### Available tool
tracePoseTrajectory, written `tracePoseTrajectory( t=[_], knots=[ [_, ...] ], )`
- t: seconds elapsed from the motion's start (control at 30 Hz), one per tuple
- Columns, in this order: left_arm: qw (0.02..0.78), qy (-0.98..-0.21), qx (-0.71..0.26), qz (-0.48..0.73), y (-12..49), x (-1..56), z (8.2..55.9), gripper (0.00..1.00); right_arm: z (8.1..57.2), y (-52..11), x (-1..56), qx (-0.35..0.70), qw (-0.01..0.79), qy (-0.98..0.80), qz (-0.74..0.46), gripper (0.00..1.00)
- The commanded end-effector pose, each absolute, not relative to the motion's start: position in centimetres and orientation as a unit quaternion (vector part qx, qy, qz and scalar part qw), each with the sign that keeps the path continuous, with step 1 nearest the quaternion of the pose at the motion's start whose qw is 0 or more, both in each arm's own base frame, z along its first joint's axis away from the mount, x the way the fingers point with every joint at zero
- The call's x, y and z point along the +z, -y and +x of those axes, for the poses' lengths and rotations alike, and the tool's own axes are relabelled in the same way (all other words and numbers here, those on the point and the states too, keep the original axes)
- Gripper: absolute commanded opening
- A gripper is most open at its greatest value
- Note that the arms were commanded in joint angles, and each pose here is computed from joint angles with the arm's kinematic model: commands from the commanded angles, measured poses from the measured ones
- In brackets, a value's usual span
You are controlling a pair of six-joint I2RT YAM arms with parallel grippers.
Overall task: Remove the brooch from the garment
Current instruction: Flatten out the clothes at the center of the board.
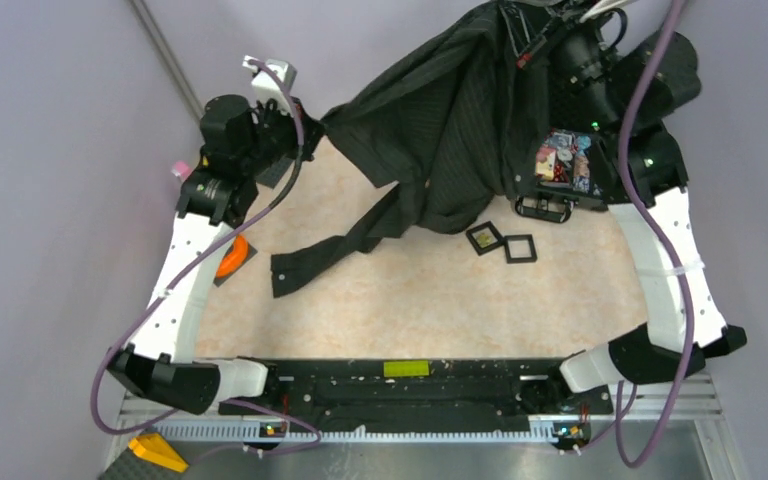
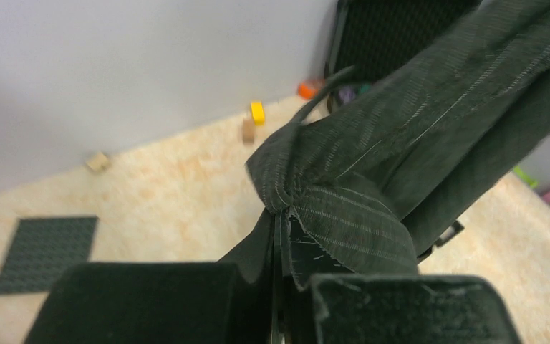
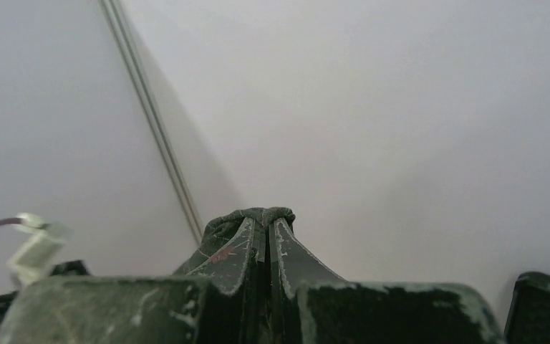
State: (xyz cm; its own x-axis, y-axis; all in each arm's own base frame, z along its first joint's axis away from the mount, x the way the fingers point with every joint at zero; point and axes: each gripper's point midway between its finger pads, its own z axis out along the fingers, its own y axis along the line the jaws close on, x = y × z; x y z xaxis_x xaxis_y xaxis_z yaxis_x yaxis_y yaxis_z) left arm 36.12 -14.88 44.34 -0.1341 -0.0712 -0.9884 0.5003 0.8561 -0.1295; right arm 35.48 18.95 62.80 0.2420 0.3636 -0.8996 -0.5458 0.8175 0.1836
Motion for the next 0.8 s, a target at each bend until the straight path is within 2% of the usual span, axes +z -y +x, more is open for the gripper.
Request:
tracePoseTrajectory(
  t=[0.0,0.3,0.5,0.67,0.77],
  knots=[
    [0.685,-0.673,-0.239,0.142,15.1,47.2,37.4,0.00,29.4,-16.0,69.5,0.293,0.843,-0.442,-0.089,0.00],
    [0.713,-0.649,-0.221,0.146,14.1,52.3,36.6,0.00,30.1,-15.9,68.3,0.267,0.835,-0.471,-0.097,0.00],
    [0.703,-0.660,-0.219,0.149,14.3,51.6,37.5,0.00,30.4,-16.7,67.0,0.280,0.822,-0.483,-0.109,0.00],
    [0.705,-0.657,-0.222,0.148,14.5,51.5,38.9,0.00,30.0,-19.0,62.5,0.331,0.761,-0.541,-0.139,0.00],
    [0.700,-0.655,-0.236,0.159,15.3,51.4,40.0,0.00,27.5,-20.8,58.2,0.402,0.705,-0.561,-0.163,0.00]
  ],
)
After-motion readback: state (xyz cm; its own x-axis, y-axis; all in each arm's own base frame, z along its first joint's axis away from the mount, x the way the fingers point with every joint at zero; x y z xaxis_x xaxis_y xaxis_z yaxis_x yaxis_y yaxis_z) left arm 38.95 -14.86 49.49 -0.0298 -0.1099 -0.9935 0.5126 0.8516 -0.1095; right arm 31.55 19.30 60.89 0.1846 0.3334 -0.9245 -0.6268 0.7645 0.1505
